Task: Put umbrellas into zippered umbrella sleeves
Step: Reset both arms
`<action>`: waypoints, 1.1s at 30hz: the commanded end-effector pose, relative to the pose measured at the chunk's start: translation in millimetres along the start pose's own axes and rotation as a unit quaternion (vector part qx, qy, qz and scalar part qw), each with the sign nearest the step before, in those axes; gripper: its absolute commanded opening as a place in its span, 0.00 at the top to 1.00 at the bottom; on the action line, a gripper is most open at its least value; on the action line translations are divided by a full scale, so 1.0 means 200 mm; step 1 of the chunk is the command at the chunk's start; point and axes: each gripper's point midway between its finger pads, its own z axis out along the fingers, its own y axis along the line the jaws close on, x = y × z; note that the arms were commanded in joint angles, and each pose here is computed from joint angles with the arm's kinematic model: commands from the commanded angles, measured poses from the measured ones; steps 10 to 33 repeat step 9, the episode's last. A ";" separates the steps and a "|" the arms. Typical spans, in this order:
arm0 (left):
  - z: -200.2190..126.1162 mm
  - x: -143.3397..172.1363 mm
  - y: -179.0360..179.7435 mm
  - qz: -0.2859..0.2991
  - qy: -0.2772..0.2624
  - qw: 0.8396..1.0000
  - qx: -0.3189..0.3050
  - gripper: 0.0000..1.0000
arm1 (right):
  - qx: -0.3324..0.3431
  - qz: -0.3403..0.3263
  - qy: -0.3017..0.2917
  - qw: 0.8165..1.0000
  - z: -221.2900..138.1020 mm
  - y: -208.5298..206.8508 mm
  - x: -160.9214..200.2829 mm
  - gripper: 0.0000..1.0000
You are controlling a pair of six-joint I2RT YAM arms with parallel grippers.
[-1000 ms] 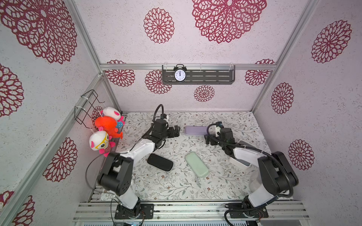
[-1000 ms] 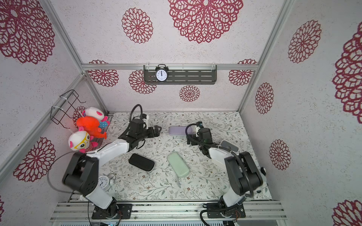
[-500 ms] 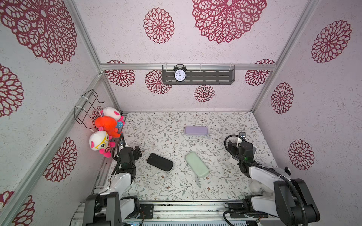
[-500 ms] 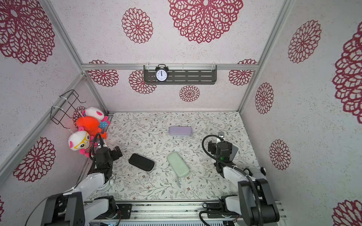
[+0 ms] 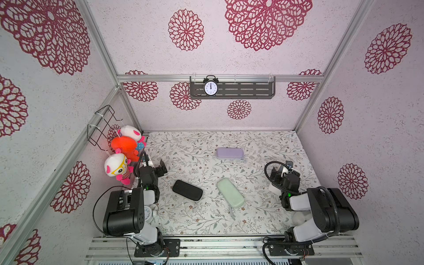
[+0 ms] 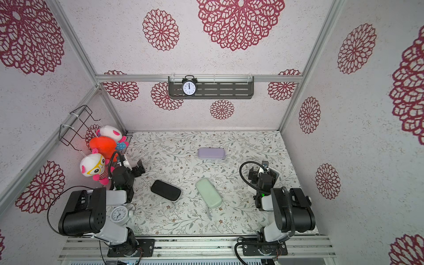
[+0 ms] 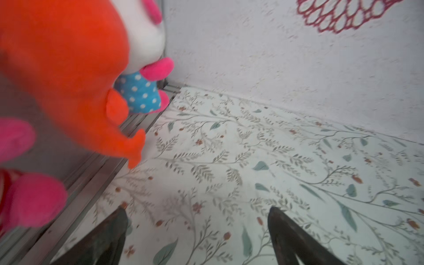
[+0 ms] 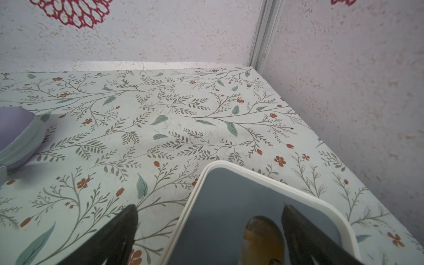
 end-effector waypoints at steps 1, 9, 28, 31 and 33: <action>0.00 0.01 0.02 0.027 0.003 1.000 -0.015 0.02 | -0.002 0.015 -0.039 0.999 -0.01 0.00 -0.10 0.01; -0.01 0.02 0.02 0.027 0.006 0.999 -0.016 0.02 | -0.006 0.017 -0.041 0.999 -0.02 0.00 -0.10 0.01; -0.01 0.02 0.02 0.027 0.006 0.999 -0.016 0.02 | -0.006 0.017 -0.041 0.999 -0.02 0.00 -0.10 0.01; -0.01 0.02 0.02 0.027 0.006 0.999 -0.016 0.02 | -0.006 0.017 -0.041 0.999 -0.02 0.00 -0.10 0.01; -0.01 0.02 0.02 0.027 0.006 0.999 -0.016 0.02 | -0.006 0.017 -0.041 0.999 -0.02 0.00 -0.10 0.01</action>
